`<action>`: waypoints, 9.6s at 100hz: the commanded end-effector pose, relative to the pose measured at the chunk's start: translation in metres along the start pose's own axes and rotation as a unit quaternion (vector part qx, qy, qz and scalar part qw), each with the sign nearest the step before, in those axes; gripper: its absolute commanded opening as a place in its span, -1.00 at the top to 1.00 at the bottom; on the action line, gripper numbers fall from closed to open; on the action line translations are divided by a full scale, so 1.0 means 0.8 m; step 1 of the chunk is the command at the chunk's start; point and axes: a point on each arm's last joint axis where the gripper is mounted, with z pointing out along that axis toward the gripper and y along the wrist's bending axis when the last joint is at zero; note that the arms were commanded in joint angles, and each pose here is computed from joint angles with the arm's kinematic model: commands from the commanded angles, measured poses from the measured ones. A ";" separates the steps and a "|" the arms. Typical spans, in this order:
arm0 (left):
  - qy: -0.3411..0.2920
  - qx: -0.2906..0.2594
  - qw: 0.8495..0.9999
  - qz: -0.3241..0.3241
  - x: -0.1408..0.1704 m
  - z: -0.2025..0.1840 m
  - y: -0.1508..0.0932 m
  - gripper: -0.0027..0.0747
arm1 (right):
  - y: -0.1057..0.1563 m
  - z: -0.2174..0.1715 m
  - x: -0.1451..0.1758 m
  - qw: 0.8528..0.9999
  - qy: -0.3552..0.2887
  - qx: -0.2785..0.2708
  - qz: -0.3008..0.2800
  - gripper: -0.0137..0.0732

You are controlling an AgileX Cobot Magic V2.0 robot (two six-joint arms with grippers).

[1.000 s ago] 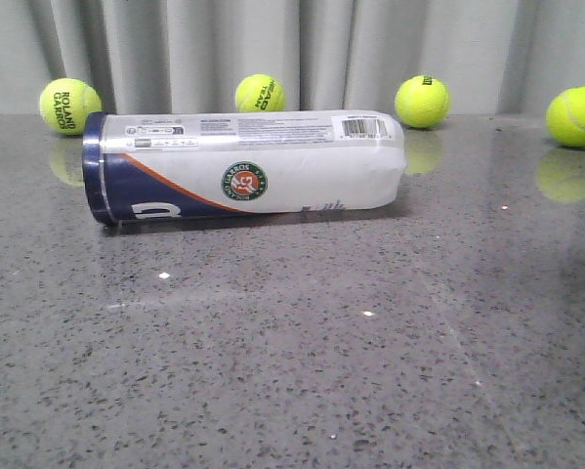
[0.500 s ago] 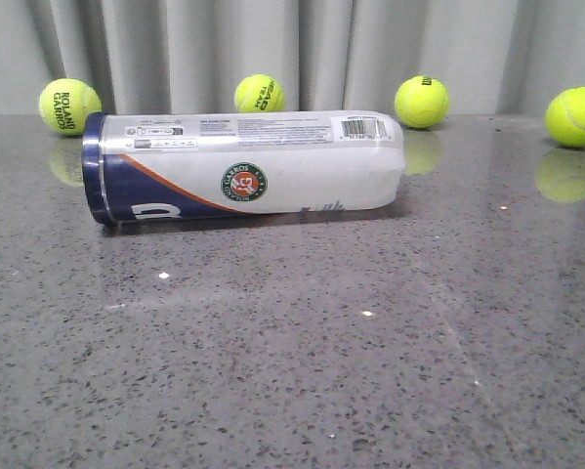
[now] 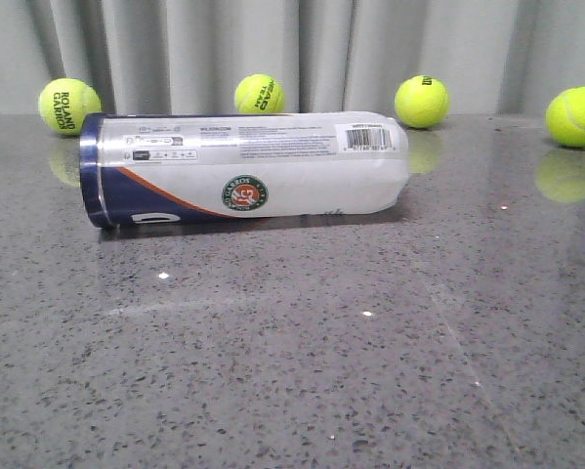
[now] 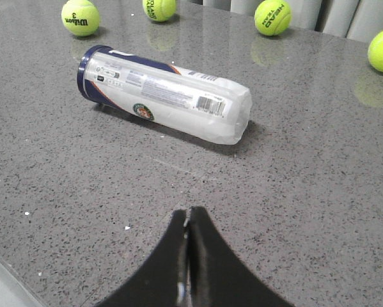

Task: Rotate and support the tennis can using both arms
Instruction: 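Raise the right gripper away from the lying can, then lower the left gripper onto the navy lid end and grasp it, then lift the lid end with the left gripper, tilting the can upward, then lower the can upright onto its clear bottom with the left gripper, then open the left gripper and lift it off the can lid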

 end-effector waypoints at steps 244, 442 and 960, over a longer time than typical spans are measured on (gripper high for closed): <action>0.421 0.439 0.705 -0.366 -0.072 0.287 -0.150 -0.53 | 0.001 -0.004 -0.019 0.999 -0.054 -0.002 -0.004 0.82; 0.372 0.499 0.767 -0.157 -0.261 0.237 -0.131 0.98 | 0.001 -0.004 -0.019 0.999 -0.054 -0.002 -0.004 0.82; -0.023 0.185 0.981 -0.059 -0.087 0.041 -0.039 0.98 | 0.001 -0.004 -0.019 0.999 -0.054 -0.002 -0.004 0.82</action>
